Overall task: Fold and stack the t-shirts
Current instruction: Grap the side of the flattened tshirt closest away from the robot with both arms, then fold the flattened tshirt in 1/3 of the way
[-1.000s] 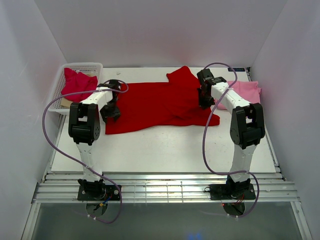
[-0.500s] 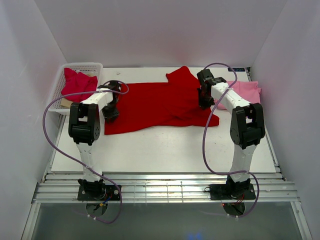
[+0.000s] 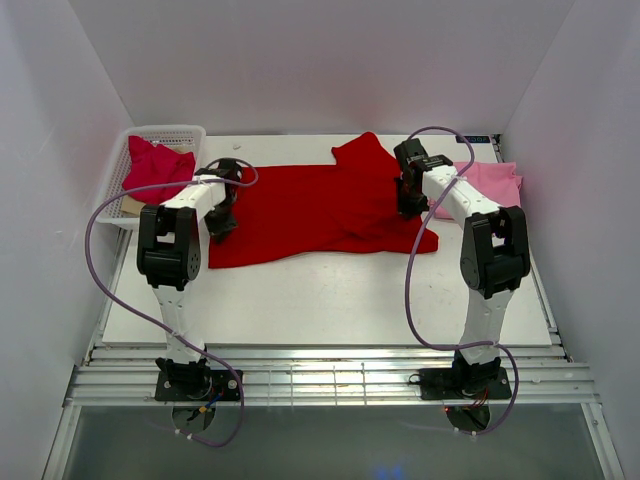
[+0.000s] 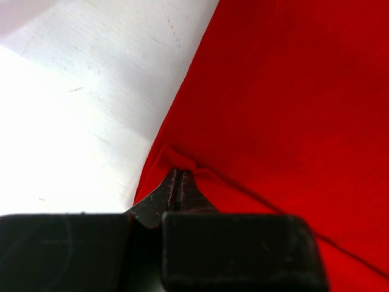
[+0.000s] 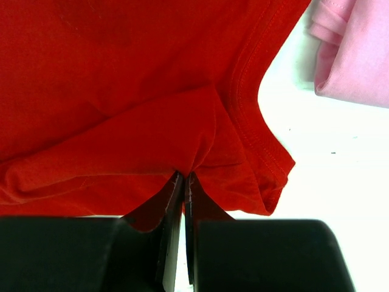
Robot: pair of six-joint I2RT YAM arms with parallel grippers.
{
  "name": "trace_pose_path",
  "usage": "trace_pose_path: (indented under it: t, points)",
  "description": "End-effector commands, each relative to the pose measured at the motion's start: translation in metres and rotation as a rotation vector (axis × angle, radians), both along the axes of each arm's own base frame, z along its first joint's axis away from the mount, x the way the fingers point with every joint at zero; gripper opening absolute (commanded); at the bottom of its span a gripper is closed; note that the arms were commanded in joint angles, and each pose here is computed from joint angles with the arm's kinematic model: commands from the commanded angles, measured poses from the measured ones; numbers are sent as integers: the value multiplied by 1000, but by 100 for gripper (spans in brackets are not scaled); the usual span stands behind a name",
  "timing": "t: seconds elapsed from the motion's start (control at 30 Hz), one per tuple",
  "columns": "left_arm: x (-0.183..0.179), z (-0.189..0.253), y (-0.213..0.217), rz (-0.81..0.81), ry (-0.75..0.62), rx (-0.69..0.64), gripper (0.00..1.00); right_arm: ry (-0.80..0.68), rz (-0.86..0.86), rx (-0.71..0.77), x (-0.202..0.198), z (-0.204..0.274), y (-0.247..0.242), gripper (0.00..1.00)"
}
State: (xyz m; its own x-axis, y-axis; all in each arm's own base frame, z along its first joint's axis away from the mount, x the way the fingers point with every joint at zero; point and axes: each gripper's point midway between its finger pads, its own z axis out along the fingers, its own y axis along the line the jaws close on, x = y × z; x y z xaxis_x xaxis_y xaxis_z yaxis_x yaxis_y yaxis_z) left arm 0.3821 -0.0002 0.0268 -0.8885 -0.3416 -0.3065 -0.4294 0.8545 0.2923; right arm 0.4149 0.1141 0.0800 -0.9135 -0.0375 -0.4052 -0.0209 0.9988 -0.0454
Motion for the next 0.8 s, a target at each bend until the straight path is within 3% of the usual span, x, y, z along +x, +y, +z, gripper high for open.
trace_pose_path:
  t: [0.0,0.27,0.77]
  points:
    - [26,48,5,1,-150,15,0,-44,0,18,-1,19,-1,8]
    - [51,96,8,7,-263,37,0,-62,-5,7,2,25,-4,8]
    - [81,71,5,-20,-236,31,0,-80,-33,16,20,33,-6,8]
